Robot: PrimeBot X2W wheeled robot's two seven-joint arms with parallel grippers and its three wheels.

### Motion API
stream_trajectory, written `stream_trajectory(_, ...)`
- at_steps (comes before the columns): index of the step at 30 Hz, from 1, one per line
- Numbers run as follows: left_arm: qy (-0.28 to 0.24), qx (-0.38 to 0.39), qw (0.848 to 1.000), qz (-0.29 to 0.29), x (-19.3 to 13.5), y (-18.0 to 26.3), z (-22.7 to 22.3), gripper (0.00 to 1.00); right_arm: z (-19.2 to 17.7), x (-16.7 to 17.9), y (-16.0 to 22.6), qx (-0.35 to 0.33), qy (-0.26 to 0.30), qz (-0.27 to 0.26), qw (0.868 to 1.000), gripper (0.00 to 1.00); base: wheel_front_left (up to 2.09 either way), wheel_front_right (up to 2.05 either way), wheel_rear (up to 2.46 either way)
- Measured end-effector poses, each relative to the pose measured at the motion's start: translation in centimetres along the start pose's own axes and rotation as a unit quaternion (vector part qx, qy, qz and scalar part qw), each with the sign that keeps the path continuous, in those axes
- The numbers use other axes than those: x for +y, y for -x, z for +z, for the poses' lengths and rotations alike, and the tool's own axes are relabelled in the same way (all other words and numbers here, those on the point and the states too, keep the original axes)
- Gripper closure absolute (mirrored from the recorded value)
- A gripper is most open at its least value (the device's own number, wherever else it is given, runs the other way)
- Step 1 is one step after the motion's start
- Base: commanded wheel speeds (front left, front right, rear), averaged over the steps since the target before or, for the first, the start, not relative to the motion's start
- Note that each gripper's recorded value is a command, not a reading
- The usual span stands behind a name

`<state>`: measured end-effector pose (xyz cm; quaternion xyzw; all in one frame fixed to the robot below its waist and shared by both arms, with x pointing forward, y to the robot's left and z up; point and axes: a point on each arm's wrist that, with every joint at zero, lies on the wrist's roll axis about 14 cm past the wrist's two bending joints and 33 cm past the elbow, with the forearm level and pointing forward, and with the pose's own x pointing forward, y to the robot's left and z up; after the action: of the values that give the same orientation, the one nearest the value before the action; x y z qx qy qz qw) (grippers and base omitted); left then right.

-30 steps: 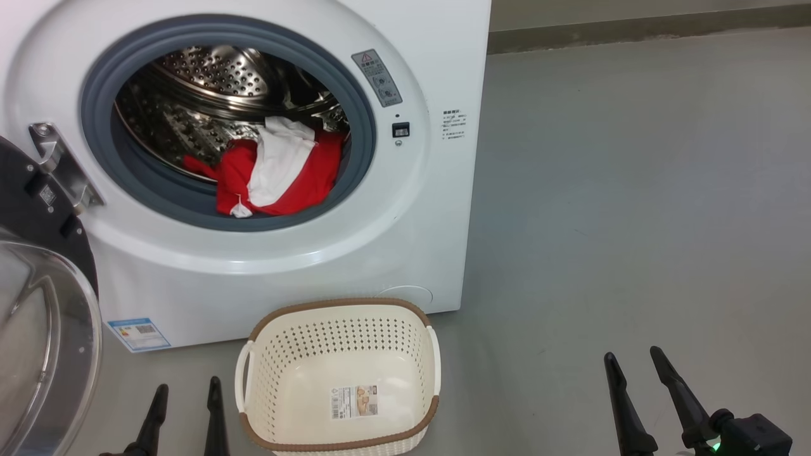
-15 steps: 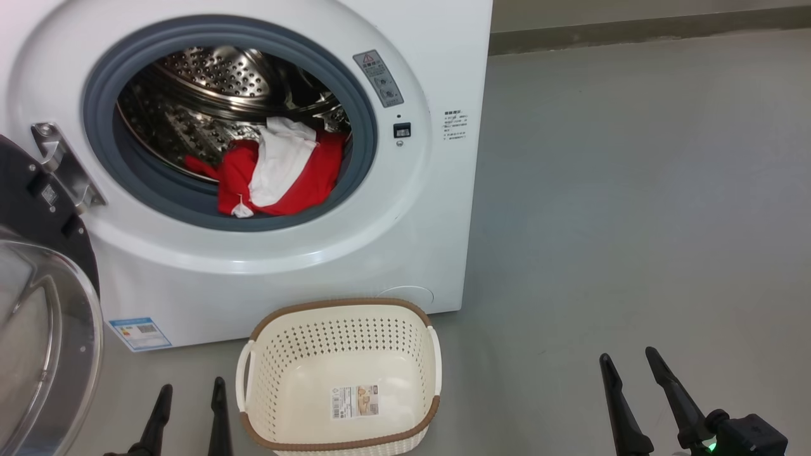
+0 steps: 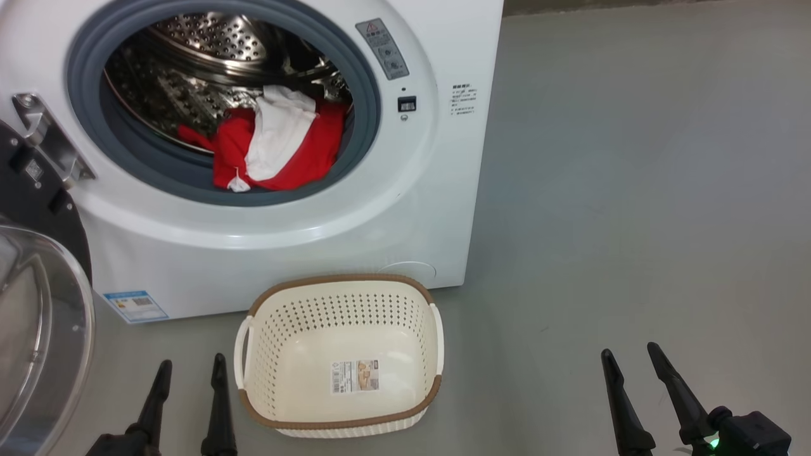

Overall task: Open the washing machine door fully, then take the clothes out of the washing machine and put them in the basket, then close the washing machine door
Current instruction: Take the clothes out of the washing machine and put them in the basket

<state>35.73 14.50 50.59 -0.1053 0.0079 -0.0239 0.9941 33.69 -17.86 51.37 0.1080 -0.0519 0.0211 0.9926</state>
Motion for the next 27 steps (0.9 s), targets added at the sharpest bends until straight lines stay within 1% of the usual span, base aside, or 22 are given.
stream_trajectory(7,0.007,-0.022,1.0,-0.003,0.0,-0.4,0.9,0.0,-0.5,0.0,-0.3,0.007,0.0,0.0,1.0,0.0,0.02,-0.02,0.0)
stream_trajectory(11,0.008,-0.029,1.0,-0.005,-0.2,-0.4,1.3,0.0,-0.2,-0.1,-0.2,0.004,0.0,-0.001,1.0,0.0,0.31,-0.68,0.36)
stream_trajectory(16,0.006,-0.034,0.999,-0.007,-0.3,-0.3,1.6,0.0,0.0,-0.1,-0.1,0.0,0.0,-0.001,1.0,0.0,0.74,-1.48,0.74)
stream_trajectory(22,0.004,-0.036,0.999,-0.008,-0.2,-0.2,1.8,0.0,0.0,0.0,-0.1,0.0,0.0,0.001,1.0,0.0,1.64,-1.8,0.16)
stream_trajectory(27,0.006,-0.03,0.999,-0.012,-0.3,-0.1,1.6,0.0,-0.1,0.1,-0.3,0.001,0.0,0.002,1.0,0.0,1.24,-1.24,0.0)
